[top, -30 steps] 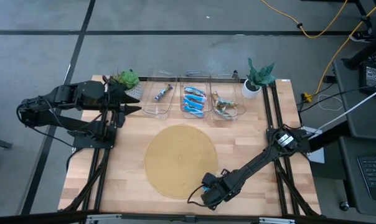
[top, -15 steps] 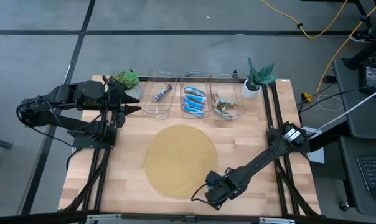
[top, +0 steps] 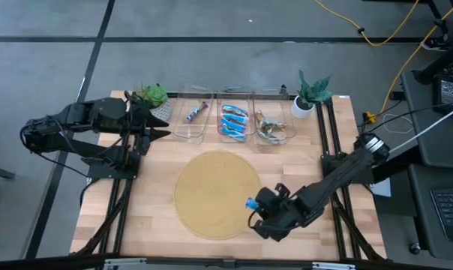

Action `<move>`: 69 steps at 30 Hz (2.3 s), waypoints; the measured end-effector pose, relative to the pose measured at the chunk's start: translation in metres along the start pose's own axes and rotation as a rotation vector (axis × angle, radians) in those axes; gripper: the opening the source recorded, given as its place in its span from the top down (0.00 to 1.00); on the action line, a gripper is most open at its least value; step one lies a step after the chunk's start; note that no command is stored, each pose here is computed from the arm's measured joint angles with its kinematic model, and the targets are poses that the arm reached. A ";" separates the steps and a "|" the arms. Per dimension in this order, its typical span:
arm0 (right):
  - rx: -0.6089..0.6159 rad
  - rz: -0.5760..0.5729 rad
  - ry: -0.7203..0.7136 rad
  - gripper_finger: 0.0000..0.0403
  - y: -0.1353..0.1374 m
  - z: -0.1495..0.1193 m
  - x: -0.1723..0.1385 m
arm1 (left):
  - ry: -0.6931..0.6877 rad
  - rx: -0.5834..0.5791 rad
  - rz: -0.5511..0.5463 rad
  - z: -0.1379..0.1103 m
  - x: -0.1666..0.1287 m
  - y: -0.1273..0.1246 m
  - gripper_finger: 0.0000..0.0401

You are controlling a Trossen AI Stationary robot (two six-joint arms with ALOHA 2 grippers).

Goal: Pick and place Granola Bars by type
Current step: Put the blue granola bar into the left transparent bin

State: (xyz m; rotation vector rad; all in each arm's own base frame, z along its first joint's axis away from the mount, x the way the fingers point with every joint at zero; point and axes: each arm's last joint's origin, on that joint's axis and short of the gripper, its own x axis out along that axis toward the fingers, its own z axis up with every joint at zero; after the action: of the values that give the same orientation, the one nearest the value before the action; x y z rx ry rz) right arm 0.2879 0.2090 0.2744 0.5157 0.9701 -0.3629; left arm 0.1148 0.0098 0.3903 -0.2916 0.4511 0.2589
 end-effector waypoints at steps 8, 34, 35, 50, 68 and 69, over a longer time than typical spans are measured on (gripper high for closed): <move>-0.069 0.091 -0.212 0.92 -0.011 0.032 -0.040 | -0.009 0.006 -0.148 -0.007 0.017 -0.007 0.63; -0.350 0.367 -0.676 0.91 -0.030 0.137 -0.076 | -0.207 0.172 -0.460 -0.013 0.078 -0.051 0.52; -0.352 0.372 -0.687 0.92 -0.031 0.139 -0.076 | -0.204 0.180 -0.452 -0.013 0.080 -0.052 0.49; -0.380 0.438 -0.887 0.92 -0.044 0.174 -0.085 | -0.306 0.195 -0.297 -0.006 0.104 -0.057 0.25; -0.403 0.441 -0.943 0.92 -0.044 0.182 -0.083 | -0.491 0.173 -0.344 0.010 0.115 -0.068 0.25; -0.404 0.442 -0.947 0.92 -0.043 0.182 -0.081 | -0.493 0.173 -0.345 0.010 0.116 -0.068 0.25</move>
State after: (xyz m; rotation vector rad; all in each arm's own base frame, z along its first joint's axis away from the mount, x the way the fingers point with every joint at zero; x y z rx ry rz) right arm 0.3484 0.0756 0.4167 0.1300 -0.0122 0.0172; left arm 0.2404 -0.0290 0.3600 -0.1244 -0.0673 -0.0495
